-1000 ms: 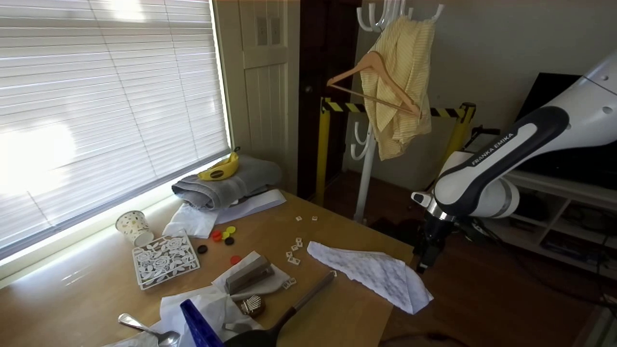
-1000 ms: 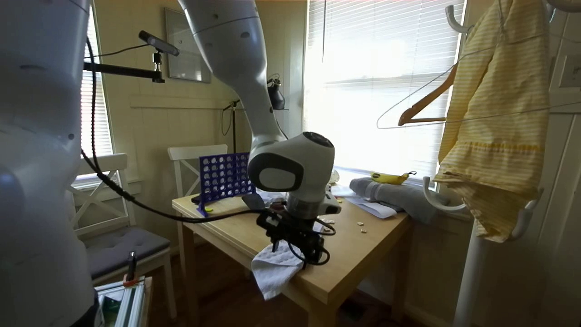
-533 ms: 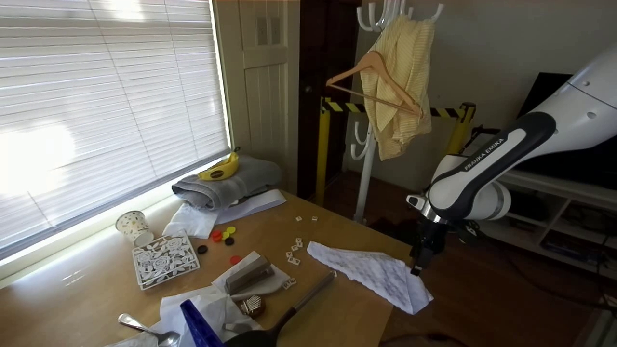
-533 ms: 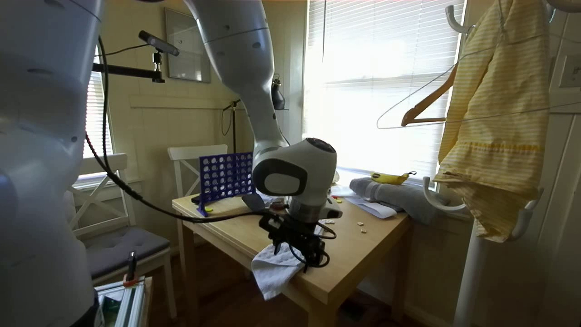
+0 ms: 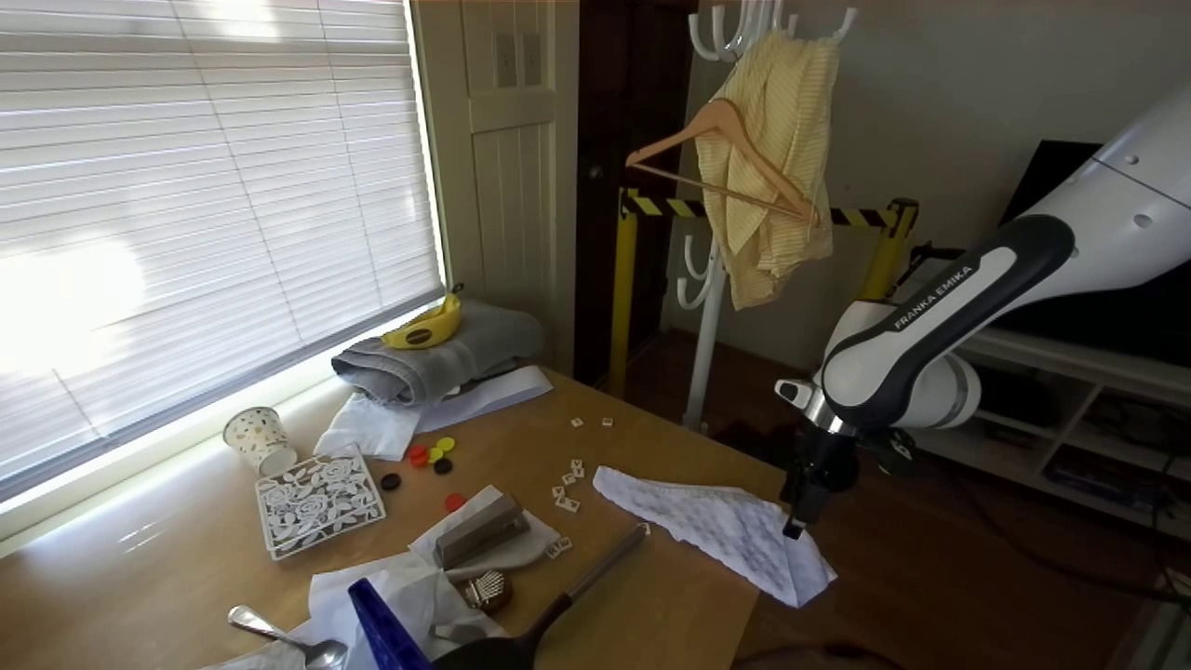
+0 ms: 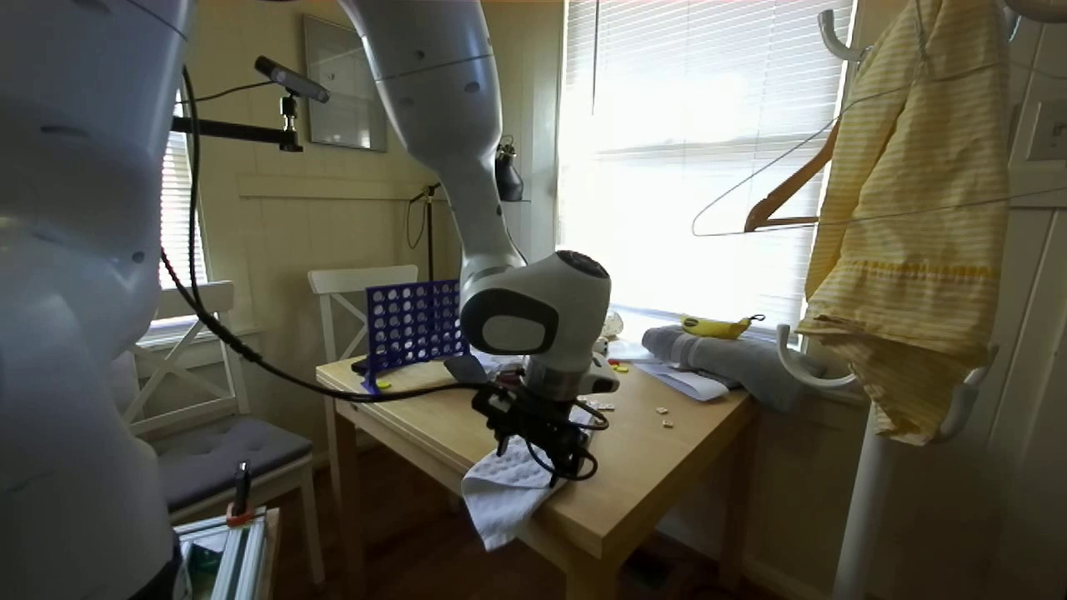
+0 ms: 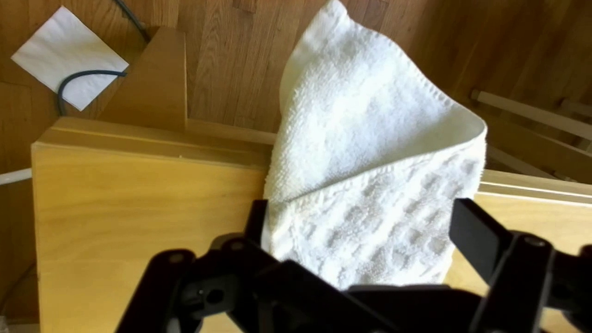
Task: Hang the white towel on the stand
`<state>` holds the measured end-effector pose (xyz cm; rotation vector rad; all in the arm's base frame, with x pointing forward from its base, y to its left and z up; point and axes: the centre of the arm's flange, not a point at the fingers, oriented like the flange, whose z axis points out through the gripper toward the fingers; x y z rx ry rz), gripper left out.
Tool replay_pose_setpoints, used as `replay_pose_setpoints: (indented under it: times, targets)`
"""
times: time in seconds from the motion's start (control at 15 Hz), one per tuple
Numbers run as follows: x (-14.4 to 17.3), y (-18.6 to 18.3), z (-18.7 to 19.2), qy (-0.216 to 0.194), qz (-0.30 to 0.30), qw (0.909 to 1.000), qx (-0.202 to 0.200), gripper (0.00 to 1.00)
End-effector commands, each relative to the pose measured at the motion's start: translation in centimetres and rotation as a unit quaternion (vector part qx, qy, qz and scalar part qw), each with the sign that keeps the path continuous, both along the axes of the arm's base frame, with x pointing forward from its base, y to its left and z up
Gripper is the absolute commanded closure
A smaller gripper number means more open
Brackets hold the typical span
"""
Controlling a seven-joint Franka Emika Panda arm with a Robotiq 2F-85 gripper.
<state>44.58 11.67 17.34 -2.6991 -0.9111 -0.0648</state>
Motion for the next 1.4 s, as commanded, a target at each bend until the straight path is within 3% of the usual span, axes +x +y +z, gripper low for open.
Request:
replay_pose_setpoints:
  times: [0.0,1.13,1.2,1.33]
  targets:
    - [0.8,-0.1,-1.0,-0.003,-0.002,0.9999,0.012,0.0]
    - [1.2,1.7,-1.5,0.0,0.013,0.9997,0.022,0.0]
    - [1.2,1.8,-1.5,0.001,0.013,0.9996,0.023,0.18]
    - [1.2,1.9,-1.5,0.001,0.014,0.9996,0.023,0.34]
